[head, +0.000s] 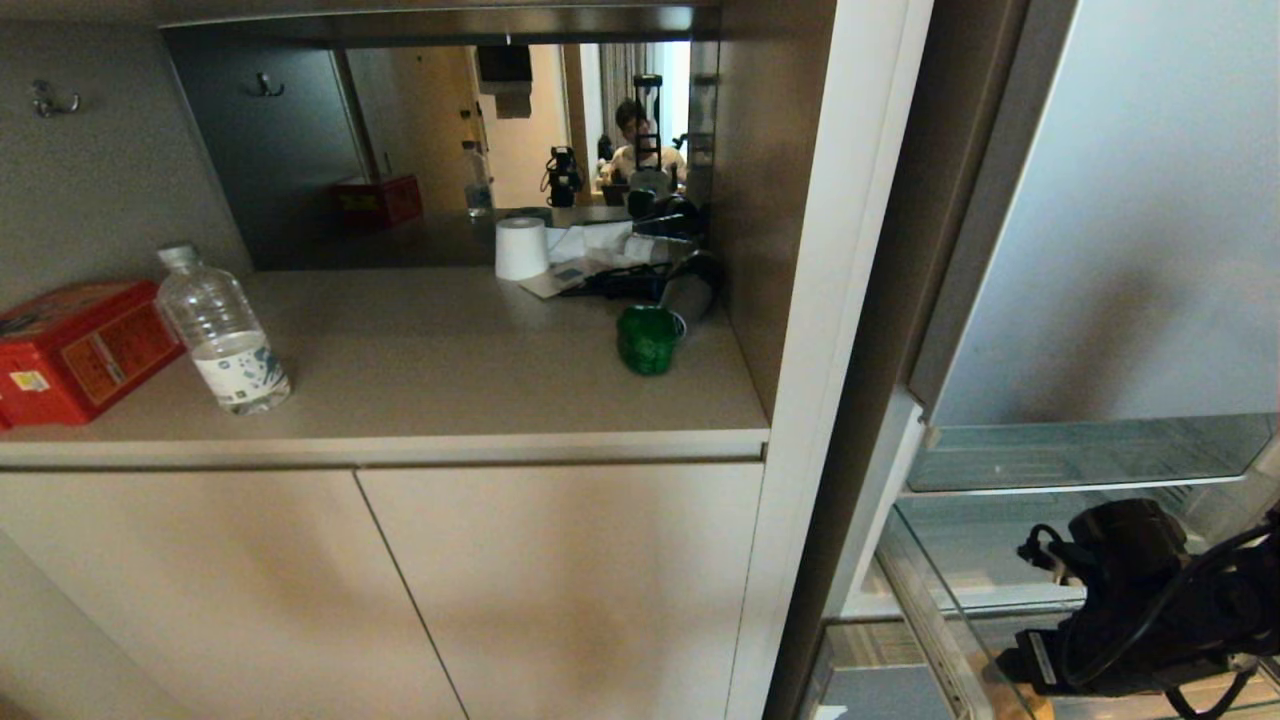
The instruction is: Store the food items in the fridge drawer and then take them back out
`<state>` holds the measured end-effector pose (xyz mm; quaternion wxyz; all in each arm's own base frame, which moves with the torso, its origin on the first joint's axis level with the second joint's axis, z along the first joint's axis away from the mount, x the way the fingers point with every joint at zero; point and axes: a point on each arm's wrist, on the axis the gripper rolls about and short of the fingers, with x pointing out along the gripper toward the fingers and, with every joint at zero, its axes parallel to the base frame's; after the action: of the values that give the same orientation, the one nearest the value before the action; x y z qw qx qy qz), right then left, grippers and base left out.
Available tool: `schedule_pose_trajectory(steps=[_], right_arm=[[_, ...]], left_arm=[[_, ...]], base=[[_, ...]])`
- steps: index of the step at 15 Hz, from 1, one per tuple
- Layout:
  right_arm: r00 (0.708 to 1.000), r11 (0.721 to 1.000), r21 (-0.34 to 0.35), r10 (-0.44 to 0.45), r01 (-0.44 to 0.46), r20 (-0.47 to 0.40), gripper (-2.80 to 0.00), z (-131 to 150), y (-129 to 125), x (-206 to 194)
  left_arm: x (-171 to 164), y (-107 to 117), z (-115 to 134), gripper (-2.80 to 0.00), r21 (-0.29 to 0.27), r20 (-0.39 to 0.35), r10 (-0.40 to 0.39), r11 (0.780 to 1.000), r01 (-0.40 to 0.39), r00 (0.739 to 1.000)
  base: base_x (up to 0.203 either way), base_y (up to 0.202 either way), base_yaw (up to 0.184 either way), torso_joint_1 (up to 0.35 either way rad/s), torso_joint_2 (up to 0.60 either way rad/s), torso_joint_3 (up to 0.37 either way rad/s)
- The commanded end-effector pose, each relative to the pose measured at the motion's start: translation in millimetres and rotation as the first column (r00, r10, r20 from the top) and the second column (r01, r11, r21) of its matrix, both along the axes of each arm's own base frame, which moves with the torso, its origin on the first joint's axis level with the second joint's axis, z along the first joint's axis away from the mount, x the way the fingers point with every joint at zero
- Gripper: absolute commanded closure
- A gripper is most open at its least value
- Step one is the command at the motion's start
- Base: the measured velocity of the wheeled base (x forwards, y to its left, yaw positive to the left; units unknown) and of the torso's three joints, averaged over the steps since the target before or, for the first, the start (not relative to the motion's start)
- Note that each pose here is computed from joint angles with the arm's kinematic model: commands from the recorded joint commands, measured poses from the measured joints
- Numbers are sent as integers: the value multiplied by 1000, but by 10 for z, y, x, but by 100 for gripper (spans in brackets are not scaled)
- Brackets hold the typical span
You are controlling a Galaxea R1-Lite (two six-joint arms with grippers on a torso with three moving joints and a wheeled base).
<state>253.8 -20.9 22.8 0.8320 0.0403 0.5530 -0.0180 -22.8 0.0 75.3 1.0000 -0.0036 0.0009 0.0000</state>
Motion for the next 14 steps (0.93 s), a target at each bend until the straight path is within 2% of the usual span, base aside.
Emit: schedule_pose_trajectory(steps=[1,14], right_arm=[[1000,1000,2,-18,18,-25,-280,-115,-56,9],[998,998,-9,-56,55,-26,-280,-328,-197,117]], left_arm=[[0,0,0,0,0,0,0,1000,0,1000],[0,0,0,0,0,0,0,1000,0,1000]], base=[[0,0,0,0,0,0],[0,0,0,0,0,0]])
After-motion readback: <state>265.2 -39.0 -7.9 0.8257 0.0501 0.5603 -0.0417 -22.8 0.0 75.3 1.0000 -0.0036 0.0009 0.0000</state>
